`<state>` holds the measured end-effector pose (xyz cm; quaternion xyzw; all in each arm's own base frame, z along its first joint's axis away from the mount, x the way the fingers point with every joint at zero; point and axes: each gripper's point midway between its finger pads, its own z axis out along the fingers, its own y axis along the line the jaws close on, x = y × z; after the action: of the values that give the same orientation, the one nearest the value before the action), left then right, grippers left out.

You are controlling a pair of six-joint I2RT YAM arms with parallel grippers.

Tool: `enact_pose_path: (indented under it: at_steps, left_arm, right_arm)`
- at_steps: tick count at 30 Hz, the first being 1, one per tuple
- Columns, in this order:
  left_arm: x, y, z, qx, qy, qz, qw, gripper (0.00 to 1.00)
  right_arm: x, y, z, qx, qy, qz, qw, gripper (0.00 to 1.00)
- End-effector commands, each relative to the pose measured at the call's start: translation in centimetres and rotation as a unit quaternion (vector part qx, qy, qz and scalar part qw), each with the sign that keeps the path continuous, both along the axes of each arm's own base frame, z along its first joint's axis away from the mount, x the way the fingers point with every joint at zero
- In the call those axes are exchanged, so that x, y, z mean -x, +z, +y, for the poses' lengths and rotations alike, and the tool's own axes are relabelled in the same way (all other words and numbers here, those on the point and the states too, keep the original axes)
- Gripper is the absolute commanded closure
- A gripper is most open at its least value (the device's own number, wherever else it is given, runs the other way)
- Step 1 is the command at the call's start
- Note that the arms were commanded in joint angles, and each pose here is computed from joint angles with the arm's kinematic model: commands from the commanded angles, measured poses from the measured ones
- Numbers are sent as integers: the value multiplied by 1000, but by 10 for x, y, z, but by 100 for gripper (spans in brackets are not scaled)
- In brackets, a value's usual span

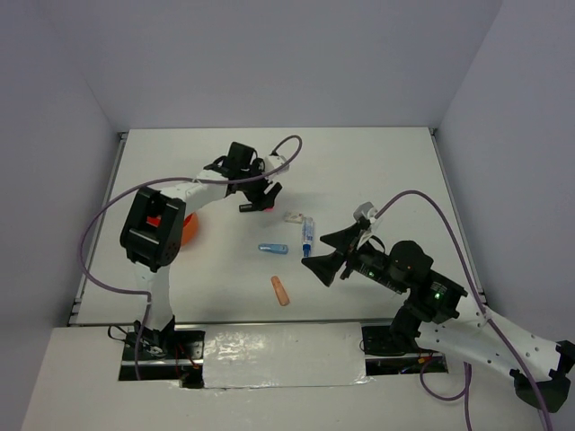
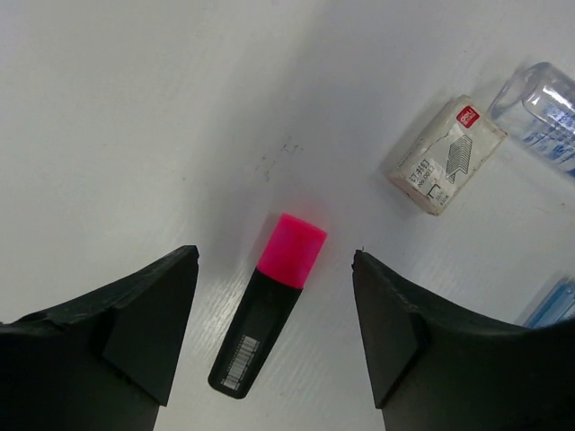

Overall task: Sort the stationery into containers
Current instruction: Pick up the pen from the center of the board.

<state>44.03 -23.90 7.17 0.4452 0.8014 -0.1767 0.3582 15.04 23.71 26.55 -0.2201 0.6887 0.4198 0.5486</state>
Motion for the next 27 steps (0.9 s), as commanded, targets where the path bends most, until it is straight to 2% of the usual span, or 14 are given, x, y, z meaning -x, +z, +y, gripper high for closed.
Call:
enact_pose_path:
  at_steps: [1, 15, 16, 18, 21, 24, 26, 27]
  left_arm:
    - [1, -19, -5, -22, -24, 14, 999, 21]
    - [3, -38, -7, -49, -31, 37, 998, 37]
    - [3, -37, -8, -49, -32, 37, 998, 42]
    - [4, -38, -8, -53, -31, 36, 997, 45]
    - [5, -39, -9, -58, -31, 33, 997, 61]
    - [7, -39, -12, -57, -34, 38, 997, 67]
    - [7, -39, -12, -56, -35, 40, 997, 64]
    - [8, -40, -11, -58, -34, 40, 997, 50]
  right_arm:
    - [1, 7, 1, -4, 7, -19, 1000, 9]
    - [5, 11, -6, -5, 8, -33, 999, 9]
    - [5, 11, -7, -5, 7, -33, 999, 9]
    - [5, 11, -8, -5, 6, -36, 999, 9]
    - [5, 12, -9, -5, 5, -37, 999, 9]
    - [6, 12, -10, -4, 6, -39, 999, 9]
    - [7, 12, -12, -4, 6, -42, 999, 9]
    - [8, 12, -12, -4, 7, -41, 999, 9]
